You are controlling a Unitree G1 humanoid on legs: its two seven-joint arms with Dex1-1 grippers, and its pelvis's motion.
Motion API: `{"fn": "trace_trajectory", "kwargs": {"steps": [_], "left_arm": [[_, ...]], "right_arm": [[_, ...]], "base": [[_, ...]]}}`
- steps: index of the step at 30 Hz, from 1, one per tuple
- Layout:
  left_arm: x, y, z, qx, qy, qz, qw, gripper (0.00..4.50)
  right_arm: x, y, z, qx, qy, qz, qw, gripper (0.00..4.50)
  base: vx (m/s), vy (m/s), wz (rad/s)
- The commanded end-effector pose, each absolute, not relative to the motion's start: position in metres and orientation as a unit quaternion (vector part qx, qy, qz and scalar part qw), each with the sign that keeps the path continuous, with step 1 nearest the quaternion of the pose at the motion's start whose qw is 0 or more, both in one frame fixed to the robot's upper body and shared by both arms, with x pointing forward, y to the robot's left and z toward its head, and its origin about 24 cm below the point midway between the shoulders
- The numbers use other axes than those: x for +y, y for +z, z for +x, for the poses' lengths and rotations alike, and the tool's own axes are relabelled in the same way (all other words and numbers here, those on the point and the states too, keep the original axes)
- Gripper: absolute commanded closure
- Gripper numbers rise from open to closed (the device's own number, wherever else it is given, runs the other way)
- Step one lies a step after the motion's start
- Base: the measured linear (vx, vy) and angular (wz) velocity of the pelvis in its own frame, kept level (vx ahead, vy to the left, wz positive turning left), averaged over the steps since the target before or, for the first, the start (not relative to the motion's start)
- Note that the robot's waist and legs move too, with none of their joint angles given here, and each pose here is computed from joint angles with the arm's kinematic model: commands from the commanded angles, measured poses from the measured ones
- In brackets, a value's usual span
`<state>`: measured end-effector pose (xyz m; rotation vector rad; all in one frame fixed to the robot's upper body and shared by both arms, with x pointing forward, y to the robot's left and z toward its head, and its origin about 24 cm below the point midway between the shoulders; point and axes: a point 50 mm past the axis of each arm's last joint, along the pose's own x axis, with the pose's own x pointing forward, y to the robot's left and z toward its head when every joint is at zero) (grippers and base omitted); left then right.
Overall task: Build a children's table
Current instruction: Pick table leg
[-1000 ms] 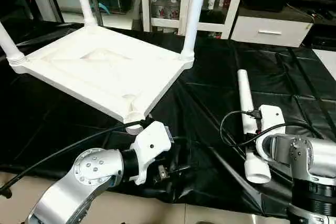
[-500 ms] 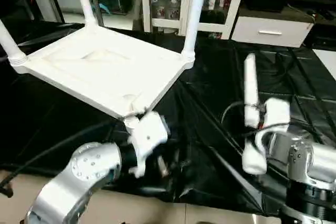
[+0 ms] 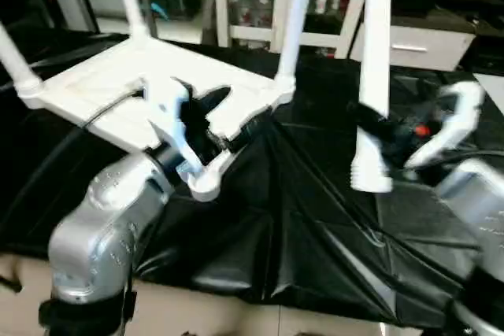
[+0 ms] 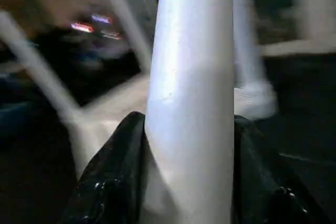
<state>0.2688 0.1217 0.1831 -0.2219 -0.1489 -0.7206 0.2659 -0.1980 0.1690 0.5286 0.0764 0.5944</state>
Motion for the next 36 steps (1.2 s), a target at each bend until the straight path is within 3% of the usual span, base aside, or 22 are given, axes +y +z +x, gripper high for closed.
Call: {"fn": "trace_trajectory", "kwargs": {"steps": [1, 6, 11, 15, 18, 26, 29, 34, 36], "left_arm": [[0.122, 0.194, 0.272, -0.085, -0.352, -0.136, 0.922, 0.0], [0.112, 0.218, 0.28, -0.114, -0.381, -0.209, 0.894, 0.0], [0.101, 0.229, 0.285, -0.116, -0.399, -0.242, 0.877, 0.0], [0.099, 0.227, 0.295, -0.094, -0.376, -0.243, 0.889, 0.0], [0.097, 0.217, 0.311, -0.059, -0.328, -0.258, 0.907, 0.0], [0.097, 0.212, 0.329, -0.036, -0.267, -0.283, 0.921, 0.0], [0.095, 0.215, 0.331, -0.04, -0.263, -0.297, 0.917, 0.0], [0.093, 0.21, 0.333, -0.016, -0.244, -0.312, 0.918, 0.0], [0.092, 0.209, 0.333, -0.013, -0.247, -0.323, 0.914, 0.29]], "right_arm": [[-0.195, 0.185, 0.261, 0.003, 0.349, 0.279, 0.895, 2.65], [-0.177, 0.187, 0.257, 0.019, 0.443, 0.286, 0.85, 2.65], [-0.158, 0.186, 0.257, 0.046, 0.482, 0.257, 0.836, 2.65], [-0.14, 0.176, 0.266, 0.069, 0.451, 0.136, 0.879, 2.66], [-0.121, 0.166, 0.277, 0.04, 0.416, 0.029, 0.908, 2.66], [-0.1, 0.163, 0.281, -0.014, 0.385, -0.078, 0.919, 2.66], [-0.096, 0.158, 0.286, -0.051, 0.339, -0.191, 0.92, 2.66], [-0.096, 0.159, 0.292, -0.092, 0.274, -0.243, 0.926, 2.66], [-0.094, 0.158, 0.292, -0.104, 0.266, -0.267, 0.92, 2.66]], "base": [[0.0, 0.0, 0.0], [0.0, 0.0, 0.0], [0.0, 0.0, 0.0], [0.0, 0.0, 0.0], [0.0, 0.0, 0.0], [0.0, 0.0, 0.0], [0.0, 0.0, 0.0], [0.0, 0.0, 0.0], [0.0, 0.0, 0.0]]}}
